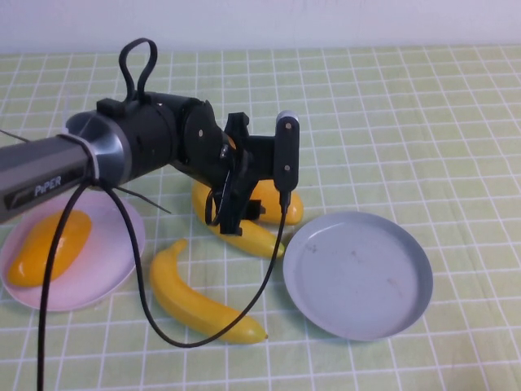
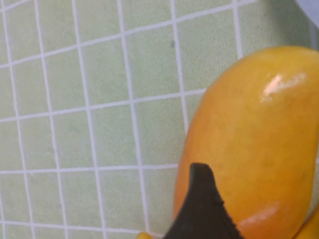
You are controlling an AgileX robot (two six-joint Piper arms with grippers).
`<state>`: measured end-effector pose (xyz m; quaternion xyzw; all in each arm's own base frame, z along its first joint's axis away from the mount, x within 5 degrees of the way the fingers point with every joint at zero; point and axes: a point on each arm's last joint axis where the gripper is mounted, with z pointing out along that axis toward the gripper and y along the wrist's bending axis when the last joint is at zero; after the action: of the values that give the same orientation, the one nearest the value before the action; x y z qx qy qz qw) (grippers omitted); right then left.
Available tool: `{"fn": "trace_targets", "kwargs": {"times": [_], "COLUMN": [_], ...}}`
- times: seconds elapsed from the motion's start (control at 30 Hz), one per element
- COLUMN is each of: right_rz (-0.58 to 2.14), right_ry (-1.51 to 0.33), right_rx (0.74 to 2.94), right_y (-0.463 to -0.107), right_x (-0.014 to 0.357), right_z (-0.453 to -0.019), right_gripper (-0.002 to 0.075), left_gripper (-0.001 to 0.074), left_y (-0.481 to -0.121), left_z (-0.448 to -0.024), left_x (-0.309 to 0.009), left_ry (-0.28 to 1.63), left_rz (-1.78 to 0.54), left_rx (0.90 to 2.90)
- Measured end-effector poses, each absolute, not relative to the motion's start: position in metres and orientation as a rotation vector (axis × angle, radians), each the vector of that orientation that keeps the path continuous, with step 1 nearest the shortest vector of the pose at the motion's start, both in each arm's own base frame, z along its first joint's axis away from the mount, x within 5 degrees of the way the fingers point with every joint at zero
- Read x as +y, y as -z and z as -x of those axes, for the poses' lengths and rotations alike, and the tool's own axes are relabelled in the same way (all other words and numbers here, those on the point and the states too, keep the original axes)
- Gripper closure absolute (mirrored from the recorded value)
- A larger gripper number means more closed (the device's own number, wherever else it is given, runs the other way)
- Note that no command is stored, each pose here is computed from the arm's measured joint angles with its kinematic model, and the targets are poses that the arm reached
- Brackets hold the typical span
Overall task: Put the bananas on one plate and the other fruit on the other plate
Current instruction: Put one type of fruit in the left plate
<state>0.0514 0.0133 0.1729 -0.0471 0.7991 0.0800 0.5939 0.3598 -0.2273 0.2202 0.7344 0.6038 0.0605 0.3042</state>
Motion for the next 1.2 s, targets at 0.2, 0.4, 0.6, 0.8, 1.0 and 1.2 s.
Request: {"fn": "trace_targets", "kwargs": {"times": [0.2, 0.4, 0.6, 0.8, 1.0, 1.2], "right_rz": [0.109, 0.109, 0.109, 0.109, 0.109, 0.109], "right_ry": [-0.186, -0.186, -0.186, -0.186, -0.186, -0.186], "right_rx": [1.857, 1.857, 1.857, 1.857, 1.857, 1.857], "right_y": [-0.173, -0.173, -0.173, -0.173, -0.173, -0.173], "right_x": [0.013, 0.013, 0.013, 0.013, 0.013, 0.013], "right_z": [-0.051, -0.051, -0.051, -0.051, -0.051, -0.051], "right_gripper": [0.0742, 0.0742, 0.0741, 0.0741, 0.0741, 0.0741], "left_gripper": [0.029, 0.029, 0.029, 0.0289, 0.0291, 0.0313], "left_y": [-0.215, -0.204, -0.198, -0.194, -0.188, -0.187], "left_z": [-0.362, -0.366, -0.371, -0.374, -0.381, -0.383], "left_x": [-0.228, -0.231, -0.233, -0.235, -0.238, -0.239], "left_ry": [-0.172, -0.17, -0.189, -0.194, -0.213, -0.219], "left_rz": [-1.968, -1.977, -1.95, -1.935, -1.896, -1.887], "left_rx": [1.574, 1.583, 1.568, 1.565, 1.55, 1.544]}}
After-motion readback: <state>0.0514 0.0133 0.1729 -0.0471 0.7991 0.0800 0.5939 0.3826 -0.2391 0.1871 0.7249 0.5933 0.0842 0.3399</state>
